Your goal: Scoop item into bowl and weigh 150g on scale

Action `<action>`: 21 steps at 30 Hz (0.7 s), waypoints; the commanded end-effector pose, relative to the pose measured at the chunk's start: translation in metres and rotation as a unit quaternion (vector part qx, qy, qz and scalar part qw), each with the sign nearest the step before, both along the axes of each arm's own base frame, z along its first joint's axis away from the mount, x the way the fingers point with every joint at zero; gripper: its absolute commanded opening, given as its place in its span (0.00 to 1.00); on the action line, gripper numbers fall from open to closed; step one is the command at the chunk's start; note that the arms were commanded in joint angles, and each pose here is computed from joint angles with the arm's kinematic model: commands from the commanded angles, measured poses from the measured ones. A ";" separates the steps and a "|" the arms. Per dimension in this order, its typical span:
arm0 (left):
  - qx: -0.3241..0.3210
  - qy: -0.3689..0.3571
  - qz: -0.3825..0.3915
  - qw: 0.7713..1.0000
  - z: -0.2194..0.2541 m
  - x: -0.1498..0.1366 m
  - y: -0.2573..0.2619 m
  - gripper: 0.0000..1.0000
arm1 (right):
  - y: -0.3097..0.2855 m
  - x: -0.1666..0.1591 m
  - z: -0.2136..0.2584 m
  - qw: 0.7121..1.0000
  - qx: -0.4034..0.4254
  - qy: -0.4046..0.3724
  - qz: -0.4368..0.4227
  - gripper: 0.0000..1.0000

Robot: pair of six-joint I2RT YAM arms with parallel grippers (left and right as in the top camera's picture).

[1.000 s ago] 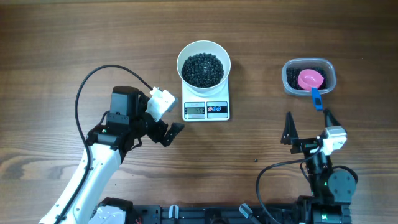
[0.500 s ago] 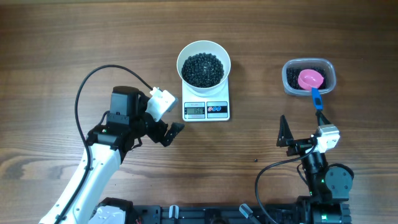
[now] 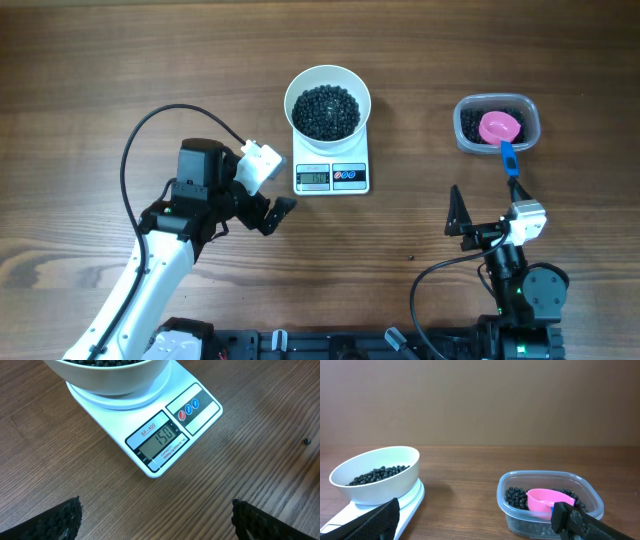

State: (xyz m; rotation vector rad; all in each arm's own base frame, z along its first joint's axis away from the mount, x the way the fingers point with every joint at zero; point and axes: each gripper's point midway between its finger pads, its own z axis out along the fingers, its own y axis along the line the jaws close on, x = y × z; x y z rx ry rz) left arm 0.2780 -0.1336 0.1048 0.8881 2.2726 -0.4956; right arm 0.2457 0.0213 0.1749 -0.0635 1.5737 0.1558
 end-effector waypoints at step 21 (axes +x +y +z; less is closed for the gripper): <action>-0.039 -0.213 0.273 0.937 0.069 0.017 0.071 1.00 | -0.002 0.000 0.003 1.000 0.000 -0.007 -0.008 1.00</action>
